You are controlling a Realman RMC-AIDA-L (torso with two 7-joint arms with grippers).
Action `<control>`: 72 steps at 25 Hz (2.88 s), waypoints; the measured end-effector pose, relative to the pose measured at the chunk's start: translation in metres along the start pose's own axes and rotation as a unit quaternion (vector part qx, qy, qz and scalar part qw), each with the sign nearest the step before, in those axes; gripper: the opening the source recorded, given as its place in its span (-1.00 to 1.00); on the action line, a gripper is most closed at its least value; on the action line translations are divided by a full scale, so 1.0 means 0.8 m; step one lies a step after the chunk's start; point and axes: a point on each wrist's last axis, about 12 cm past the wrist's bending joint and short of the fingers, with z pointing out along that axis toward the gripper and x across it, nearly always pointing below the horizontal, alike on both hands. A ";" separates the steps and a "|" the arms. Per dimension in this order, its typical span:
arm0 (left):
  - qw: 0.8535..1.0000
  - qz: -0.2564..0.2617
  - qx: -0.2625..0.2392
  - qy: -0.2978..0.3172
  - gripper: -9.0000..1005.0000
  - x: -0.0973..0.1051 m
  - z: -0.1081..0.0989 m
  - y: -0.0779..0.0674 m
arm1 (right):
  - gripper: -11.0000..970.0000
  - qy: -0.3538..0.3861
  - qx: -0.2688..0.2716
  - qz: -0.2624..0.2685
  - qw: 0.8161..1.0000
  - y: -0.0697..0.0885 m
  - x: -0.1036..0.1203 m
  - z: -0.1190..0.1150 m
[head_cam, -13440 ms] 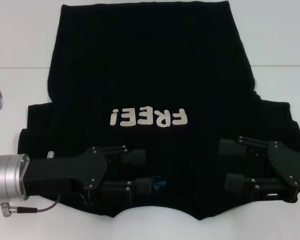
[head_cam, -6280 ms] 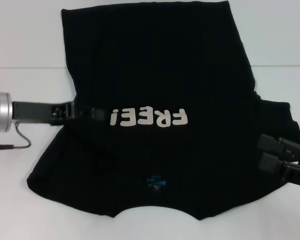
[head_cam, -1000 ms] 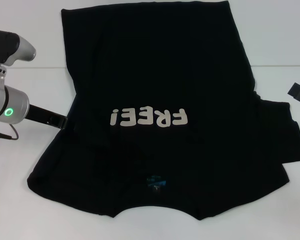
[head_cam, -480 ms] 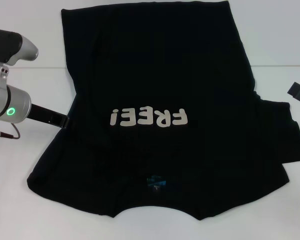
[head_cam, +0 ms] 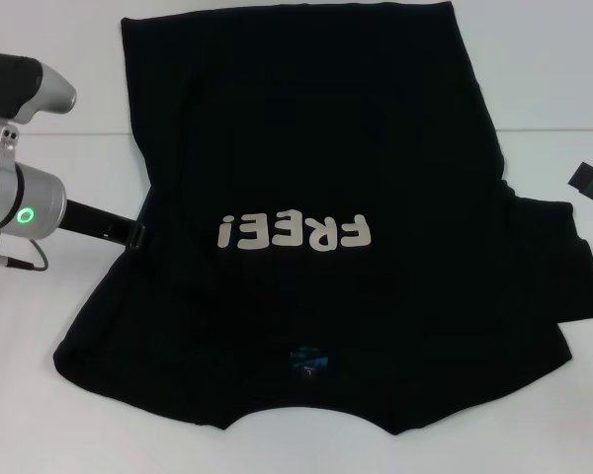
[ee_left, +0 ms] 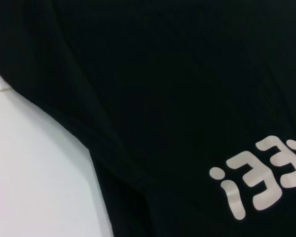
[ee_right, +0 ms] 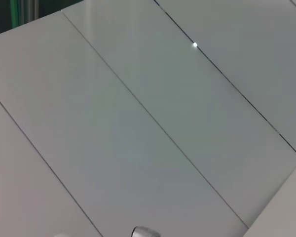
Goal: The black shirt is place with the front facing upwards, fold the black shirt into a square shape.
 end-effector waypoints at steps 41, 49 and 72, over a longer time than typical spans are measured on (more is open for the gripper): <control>0.965 -0.145 0.204 0.073 0.13 0.030 -0.012 -0.033 | 0.91 0.003 0.002 -0.002 1.000 0.000 0.002 -0.001; 0.965 -0.152 0.199 0.072 0.13 0.032 0.006 -0.044 | 0.91 0.003 0.002 -0.003 1.000 0.000 0.003 -0.001; 0.974 -0.128 0.185 0.035 0.13 0.022 0.002 -0.049 | 0.91 0.000 0.012 0.000 1.000 -0.001 0.005 -0.004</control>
